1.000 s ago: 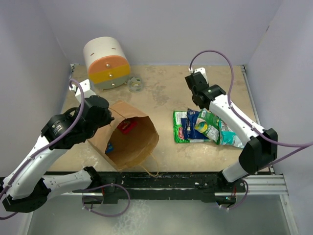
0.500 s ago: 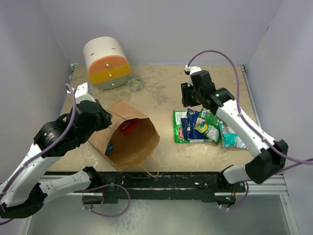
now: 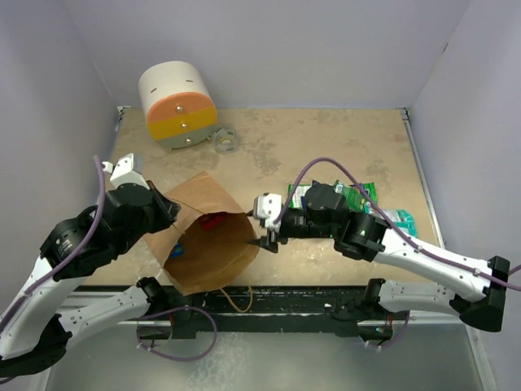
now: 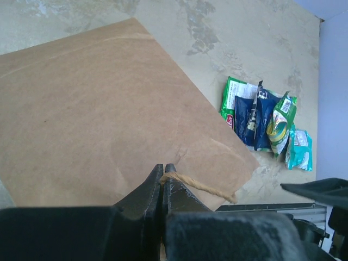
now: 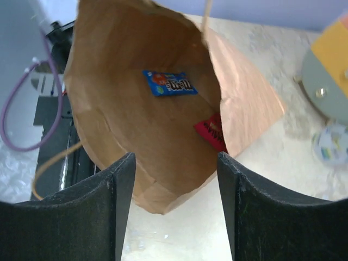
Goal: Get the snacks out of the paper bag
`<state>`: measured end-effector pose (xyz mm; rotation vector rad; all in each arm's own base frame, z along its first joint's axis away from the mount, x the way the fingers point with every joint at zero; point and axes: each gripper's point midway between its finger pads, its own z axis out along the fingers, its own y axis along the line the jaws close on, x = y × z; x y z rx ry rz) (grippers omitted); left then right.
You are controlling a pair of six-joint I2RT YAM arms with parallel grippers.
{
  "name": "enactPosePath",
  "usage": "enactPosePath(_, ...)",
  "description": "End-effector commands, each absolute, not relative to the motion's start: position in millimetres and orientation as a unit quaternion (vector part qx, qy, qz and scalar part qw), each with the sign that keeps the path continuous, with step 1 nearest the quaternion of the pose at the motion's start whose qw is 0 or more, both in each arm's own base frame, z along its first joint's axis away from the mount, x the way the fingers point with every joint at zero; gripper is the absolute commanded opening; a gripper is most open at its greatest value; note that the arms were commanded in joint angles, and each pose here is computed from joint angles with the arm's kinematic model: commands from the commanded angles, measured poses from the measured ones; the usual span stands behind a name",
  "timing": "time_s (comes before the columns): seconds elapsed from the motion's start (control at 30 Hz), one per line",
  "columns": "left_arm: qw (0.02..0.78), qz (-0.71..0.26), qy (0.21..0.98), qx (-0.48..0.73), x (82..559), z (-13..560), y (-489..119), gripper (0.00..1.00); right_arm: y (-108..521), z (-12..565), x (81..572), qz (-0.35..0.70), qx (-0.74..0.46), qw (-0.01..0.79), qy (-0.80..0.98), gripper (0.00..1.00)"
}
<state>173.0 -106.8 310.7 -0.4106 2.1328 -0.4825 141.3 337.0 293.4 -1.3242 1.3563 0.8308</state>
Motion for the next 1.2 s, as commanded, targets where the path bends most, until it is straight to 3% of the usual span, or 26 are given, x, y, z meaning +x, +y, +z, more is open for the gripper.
enactPosePath(0.0, 0.451, -0.197, 0.851, -0.185, 167, 322, -95, 0.00, 361, 292, 112, 0.313, -0.671, 0.530, 0.414, 0.63)
enactPosePath(0.13, 0.463, -0.212, 0.841, -0.183, 169, 330, -96, 0.00, 390, 265, 93, 0.286, -0.736, 0.495, 0.362, 0.62)
enactPosePath(0.43, 0.474, -0.234, 0.836, -0.145, 184, 354, -121, 0.00, 456, 231, 89, 0.250, -0.757, 0.505, 0.331, 0.57)
enactPosePath(0.73, 0.474, -0.259, 0.836, -0.100, 182, 362, -136, 0.00, 483, 175, 155, 0.097, -0.709, 0.539, 0.444, 0.55)
enactPosePath(1.17, 0.484, -0.259, 0.836, 0.009, 171, 372, -143, 0.00, 482, 125, 183, 0.069, -0.715, 0.526, 0.456, 0.55)
